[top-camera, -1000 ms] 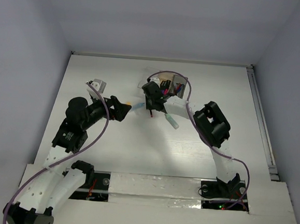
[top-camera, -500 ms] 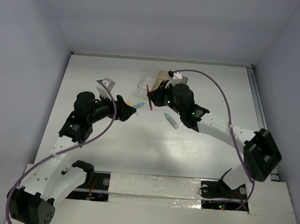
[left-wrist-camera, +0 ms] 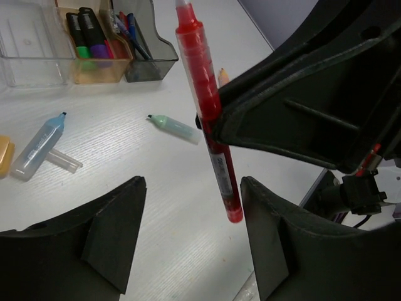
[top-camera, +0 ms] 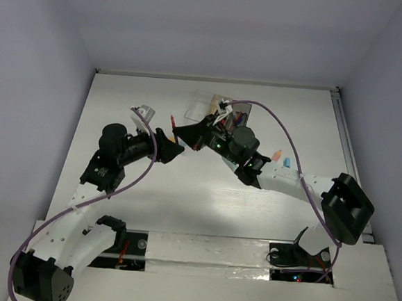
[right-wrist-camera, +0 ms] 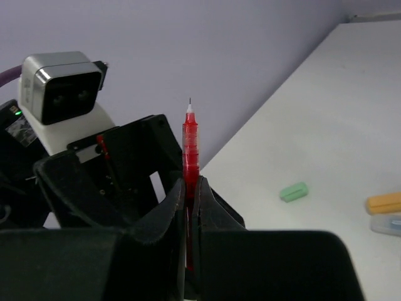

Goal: Sort the stationery into containers
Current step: Pick up the pen from the center of the board, then close the pen cap on the pen.

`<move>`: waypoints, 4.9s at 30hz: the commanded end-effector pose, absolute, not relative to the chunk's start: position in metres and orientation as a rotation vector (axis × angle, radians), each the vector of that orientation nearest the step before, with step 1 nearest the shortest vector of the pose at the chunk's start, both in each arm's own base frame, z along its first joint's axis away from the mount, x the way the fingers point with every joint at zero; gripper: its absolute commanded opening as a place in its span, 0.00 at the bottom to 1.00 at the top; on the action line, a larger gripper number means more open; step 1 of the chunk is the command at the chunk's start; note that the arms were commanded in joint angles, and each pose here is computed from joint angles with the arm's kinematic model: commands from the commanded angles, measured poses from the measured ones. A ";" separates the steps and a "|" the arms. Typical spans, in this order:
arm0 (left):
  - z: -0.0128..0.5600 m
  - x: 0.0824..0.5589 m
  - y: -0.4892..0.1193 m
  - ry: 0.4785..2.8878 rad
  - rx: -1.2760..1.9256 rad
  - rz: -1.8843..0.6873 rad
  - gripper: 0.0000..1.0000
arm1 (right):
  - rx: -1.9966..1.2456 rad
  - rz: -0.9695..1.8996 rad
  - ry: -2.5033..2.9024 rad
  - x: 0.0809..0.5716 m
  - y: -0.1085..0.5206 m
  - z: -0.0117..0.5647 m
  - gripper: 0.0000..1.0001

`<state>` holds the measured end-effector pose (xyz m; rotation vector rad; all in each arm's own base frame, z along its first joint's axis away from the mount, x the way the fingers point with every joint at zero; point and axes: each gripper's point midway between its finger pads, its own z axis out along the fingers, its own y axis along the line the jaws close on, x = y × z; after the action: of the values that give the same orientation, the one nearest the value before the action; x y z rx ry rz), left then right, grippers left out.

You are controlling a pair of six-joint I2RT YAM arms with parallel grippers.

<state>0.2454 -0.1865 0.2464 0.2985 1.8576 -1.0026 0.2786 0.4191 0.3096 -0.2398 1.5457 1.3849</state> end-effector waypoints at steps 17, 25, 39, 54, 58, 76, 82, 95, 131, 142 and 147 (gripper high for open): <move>0.272 0.244 -0.187 1.746 0.313 -1.007 0.13 | -0.256 1.483 1.428 0.259 0.432 0.330 0.00; 0.273 0.248 -0.178 1.750 0.274 -0.942 0.00 | -0.277 1.444 1.466 0.258 0.429 0.324 0.05; 0.283 0.254 -0.157 1.722 0.213 -0.801 0.00 | -0.439 1.183 1.669 0.275 0.380 0.295 0.30; 0.293 0.252 -0.138 1.691 0.156 -0.716 0.00 | -0.578 0.804 2.164 0.332 0.403 0.153 0.30; 0.293 0.251 -0.138 1.692 0.159 -0.716 0.00 | -0.607 0.686 2.241 0.350 0.407 0.119 0.38; 0.292 0.250 -0.143 1.699 0.174 -0.727 0.00 | -0.704 0.394 2.362 0.383 0.427 0.052 0.45; 0.292 0.250 -0.143 1.698 0.175 -0.726 0.00 | -0.736 0.301 2.382 0.378 0.429 0.036 0.44; 0.292 0.250 -0.143 1.697 0.174 -0.727 0.00 | -0.698 0.134 2.416 0.367 0.402 0.031 0.18; 0.280 0.200 -0.217 1.673 0.555 -1.294 0.00 | -0.035 1.173 1.321 0.301 0.362 0.407 0.00; 0.277 0.201 -0.220 1.689 0.552 -1.301 0.00 | -0.091 1.249 1.269 0.291 0.372 0.416 0.00; 0.275 0.202 -0.220 1.700 0.546 -1.299 0.00 | -0.128 1.267 1.279 0.289 0.380 0.413 0.00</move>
<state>0.2054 -0.2167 0.2672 0.5041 1.7505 -1.2842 0.2952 0.3751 0.3926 -0.1063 1.3528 1.2139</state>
